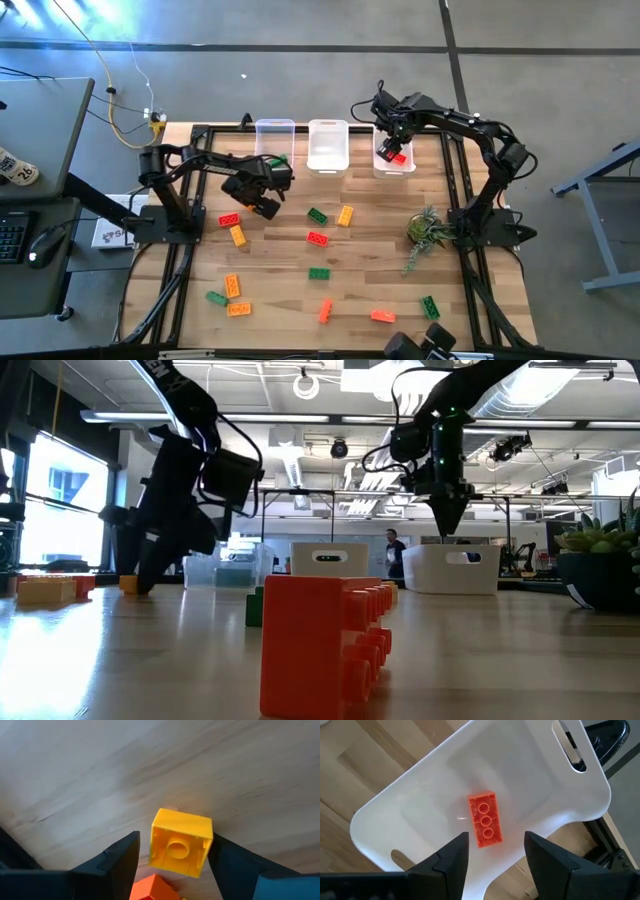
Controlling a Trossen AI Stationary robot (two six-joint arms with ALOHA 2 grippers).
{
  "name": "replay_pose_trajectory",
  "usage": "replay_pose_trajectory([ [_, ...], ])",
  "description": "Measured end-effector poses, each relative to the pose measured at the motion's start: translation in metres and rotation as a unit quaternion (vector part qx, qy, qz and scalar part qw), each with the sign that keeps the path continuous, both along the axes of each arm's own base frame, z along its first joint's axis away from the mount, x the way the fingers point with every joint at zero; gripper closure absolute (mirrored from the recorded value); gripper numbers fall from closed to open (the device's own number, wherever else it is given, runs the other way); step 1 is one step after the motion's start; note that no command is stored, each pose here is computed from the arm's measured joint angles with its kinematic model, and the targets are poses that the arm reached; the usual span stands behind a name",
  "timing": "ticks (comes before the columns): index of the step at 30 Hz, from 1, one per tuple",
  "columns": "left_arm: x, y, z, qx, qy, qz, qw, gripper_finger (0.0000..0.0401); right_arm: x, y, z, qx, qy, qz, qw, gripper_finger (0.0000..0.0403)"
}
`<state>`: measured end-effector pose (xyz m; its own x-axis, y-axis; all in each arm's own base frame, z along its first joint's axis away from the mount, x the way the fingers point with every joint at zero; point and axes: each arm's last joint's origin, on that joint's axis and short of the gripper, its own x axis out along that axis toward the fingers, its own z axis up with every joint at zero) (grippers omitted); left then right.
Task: Sort & place blocks by color
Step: Put the yellow game piece into the left white bin
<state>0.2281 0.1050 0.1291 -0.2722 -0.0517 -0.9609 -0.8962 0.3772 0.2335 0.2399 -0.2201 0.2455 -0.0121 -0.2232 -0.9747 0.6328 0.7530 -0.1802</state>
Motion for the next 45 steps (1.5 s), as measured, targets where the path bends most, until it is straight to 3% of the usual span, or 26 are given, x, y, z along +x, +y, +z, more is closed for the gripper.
replay_pose_trajectory([
  [7, 0.001, 0.0, 0.001, -0.001, -0.017, -0.014, 1.0, 0.0223, 0.0, 0.0, 0.0, -0.002, -0.002, -0.001, 1.0, 0.0224],
  [14, 0.001, 0.0, 0.004, -0.02, -0.029, -0.07, 0.997, 0.0292, -0.002, 0.002, 0.0, 0.008, 0.001, -0.038, 0.999, 0.0224],
  [18, 0.002, 0.002, 0.012, -0.012, -0.056, -0.094, 0.994, 0.0296, -0.003, 0.005, -0.001, 0.034, -0.002, -0.053, 0.998, 0.0224],
  [27, 0.012, 0.026, 0.06, 0.052, -0.171, -0.127, 0.976, 0.0294, 0.001, 0.01, -0.001, 0.124, -0.077, -0.113, 0.983, 0.0224],
  [34, 0.03, 0.053, 0.091, 0.099, -0.295, -0.152, 0.938, 0.029, 0.005, 0.021, 0.011, 0.123, -0.109, -0.132, 0.978, 0.0224],
  [40, 0.045, 0.072, 0.108, 0.147, -0.414, -0.161, 0.884, 0.029, 0.006, 0.034, 0.033, 0.098, -0.162, -0.143, 0.971, 0.0224],
  [45, 0.051, 0.086, 0.117, 0.205, -0.459, -0.181, 0.845, 0.029, 0.012, 0.045, 0.042, 0.089, -0.191, -0.151, 0.966, 0.0224],
])
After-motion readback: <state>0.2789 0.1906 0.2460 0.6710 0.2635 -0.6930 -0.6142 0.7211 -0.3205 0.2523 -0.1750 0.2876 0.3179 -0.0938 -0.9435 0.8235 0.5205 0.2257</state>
